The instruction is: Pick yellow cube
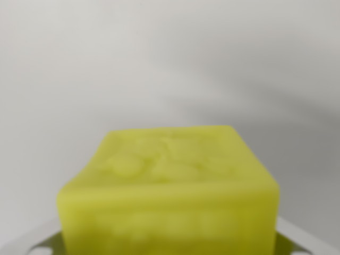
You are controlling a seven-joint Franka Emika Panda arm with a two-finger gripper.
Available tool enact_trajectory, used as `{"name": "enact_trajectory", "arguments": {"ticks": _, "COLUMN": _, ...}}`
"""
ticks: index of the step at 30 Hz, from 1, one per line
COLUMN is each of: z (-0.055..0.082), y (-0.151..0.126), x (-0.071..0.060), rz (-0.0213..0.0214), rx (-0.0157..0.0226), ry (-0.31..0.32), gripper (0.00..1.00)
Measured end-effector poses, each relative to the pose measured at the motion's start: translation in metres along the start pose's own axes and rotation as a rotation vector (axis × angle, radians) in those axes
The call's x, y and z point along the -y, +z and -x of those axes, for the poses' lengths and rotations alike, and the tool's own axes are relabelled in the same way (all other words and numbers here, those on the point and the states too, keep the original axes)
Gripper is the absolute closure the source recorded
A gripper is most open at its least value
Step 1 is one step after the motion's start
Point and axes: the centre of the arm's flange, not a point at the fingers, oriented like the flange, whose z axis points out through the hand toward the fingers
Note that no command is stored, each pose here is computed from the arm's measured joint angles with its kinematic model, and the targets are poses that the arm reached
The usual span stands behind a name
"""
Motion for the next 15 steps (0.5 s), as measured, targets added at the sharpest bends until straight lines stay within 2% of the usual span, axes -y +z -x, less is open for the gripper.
{"name": "enact_trajectory", "arguments": {"ticks": 15, "z": 0.000, "y": -0.037, "x": 0.000, "rz": 0.0001, "rx": 0.0004, "ry": 0.000, "gripper": 1.00}}
